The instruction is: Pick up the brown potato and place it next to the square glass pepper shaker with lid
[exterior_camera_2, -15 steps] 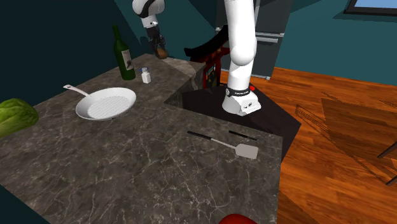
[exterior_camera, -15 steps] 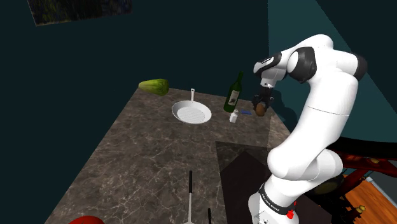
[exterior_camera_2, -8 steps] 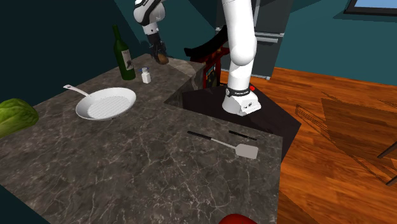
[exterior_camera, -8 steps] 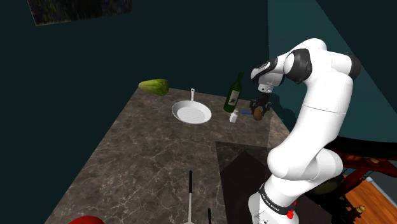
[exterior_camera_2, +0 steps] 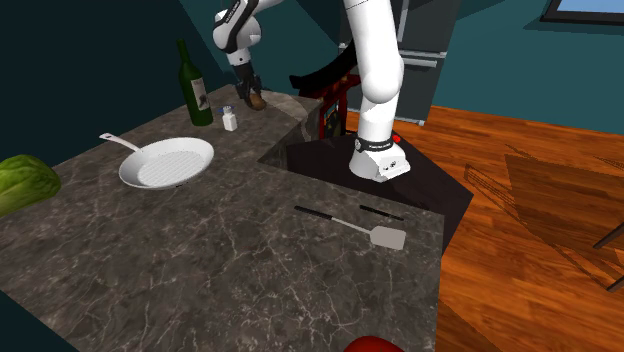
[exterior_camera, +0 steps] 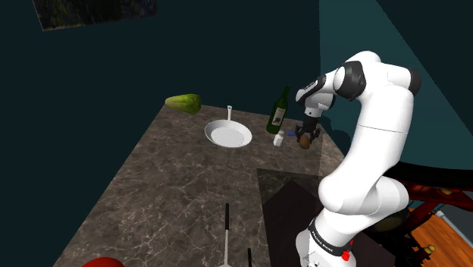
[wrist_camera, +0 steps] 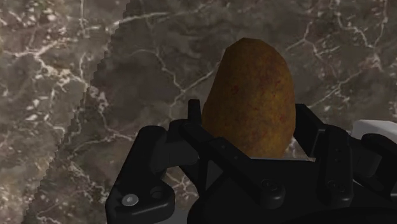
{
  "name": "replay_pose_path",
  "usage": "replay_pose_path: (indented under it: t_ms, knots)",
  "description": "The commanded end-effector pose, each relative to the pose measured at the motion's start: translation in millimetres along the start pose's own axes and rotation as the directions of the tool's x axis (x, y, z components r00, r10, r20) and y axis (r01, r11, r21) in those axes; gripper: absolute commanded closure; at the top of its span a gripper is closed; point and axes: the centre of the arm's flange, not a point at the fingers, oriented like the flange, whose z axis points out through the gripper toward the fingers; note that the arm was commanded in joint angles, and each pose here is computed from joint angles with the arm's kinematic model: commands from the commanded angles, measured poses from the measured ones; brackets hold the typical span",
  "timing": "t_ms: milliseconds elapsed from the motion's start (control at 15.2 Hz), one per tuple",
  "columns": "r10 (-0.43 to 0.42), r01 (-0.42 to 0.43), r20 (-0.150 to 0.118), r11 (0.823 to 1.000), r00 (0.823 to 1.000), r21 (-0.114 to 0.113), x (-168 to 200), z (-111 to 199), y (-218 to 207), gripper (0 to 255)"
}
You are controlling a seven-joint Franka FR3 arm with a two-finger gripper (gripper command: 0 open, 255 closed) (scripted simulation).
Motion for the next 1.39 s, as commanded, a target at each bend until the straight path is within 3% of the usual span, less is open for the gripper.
replay_pose_path:
  t_ms: [0,660,726,1056,1320]
  knots:
    - [0.000,0.000,0.000,1.000,1.000,0.000,3,11,0,255]
    - [0.000,0.000,0.000,1.000,1.000,0.000,5,22,0,255]
    - [0.000,0.000,0.000,1.000,1.000,0.000,5,22,0,0]
    - [0.000,0.000,0.000,1.000,1.000,0.000,5,22,0,0]
    - [0.000,0.000,0.000,1.000,1.000,0.000,5,-28,0,0]
